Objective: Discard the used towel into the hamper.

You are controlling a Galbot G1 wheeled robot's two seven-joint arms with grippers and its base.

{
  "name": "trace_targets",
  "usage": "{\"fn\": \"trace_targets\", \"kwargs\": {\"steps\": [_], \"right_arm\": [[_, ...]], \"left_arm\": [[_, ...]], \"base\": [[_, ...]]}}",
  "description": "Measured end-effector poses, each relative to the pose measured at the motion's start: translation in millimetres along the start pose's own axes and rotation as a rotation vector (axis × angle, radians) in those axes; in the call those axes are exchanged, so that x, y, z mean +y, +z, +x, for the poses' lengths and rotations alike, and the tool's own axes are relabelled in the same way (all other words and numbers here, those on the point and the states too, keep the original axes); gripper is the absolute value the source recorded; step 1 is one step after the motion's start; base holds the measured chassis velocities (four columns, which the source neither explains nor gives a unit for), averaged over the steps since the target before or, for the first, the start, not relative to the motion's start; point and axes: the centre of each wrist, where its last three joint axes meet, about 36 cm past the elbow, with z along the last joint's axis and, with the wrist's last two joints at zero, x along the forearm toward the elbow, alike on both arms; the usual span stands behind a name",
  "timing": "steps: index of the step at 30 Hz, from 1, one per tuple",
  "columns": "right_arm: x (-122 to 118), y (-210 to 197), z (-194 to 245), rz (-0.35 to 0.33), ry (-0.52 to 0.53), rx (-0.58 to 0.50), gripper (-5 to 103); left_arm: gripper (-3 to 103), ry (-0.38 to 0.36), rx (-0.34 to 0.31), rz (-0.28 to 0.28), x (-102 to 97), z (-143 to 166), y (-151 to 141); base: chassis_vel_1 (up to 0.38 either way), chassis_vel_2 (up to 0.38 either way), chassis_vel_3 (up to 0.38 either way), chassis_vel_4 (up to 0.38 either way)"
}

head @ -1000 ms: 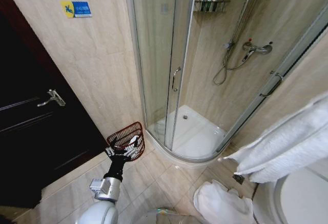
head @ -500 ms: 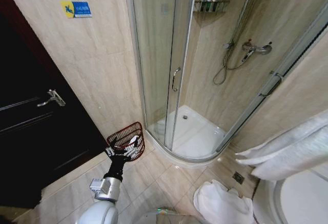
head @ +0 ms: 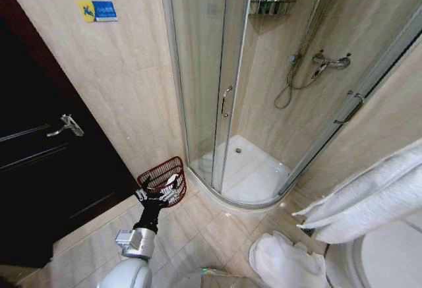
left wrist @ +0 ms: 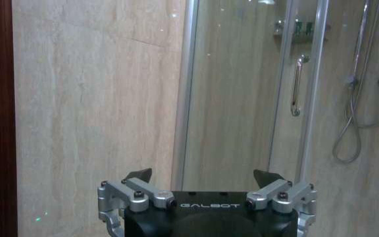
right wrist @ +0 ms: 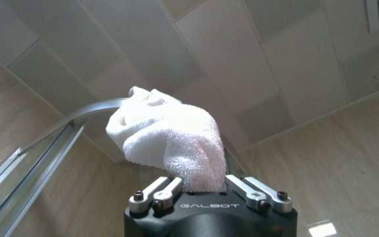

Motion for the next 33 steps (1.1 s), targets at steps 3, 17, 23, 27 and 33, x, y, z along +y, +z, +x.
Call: {"fn": "trace_targets", "kwargs": {"steps": [3,17,23,27,33], "right_arm": [[0.9,0.4,-0.9,-0.005,-0.003,-0.001,13],[2.6,1.6,-1.0,-0.013,-0.005,0.001,13],[1.5,0.9,-0.9,-0.012,-0.006,-0.003,13],[1.1,0.4,-1.4,-0.013,-0.007,-0.009,13],[0.6,-0.6,-2.7,-0.019,-0.007,-0.017,13]], "left_arm": [[100,0.0,0.0,0.0,0.0,0.0,0.0],[100,0.0,0.0,0.0,0.0,0.0,0.0],[100,0.0,0.0,0.0,0.0,0.0,0.0],[100,0.0,0.0,0.0,0.0,0.0,0.0],[100,0.0,0.0,0.0,0.0,0.0,0.0]], "base": [[0.0,0.0,0.0,0.0],[0.0,0.0,0.0,0.0],[0.0,0.0,0.0,0.0],[0.0,0.0,0.0,0.0],[0.0,0.0,0.0,0.0]]}}
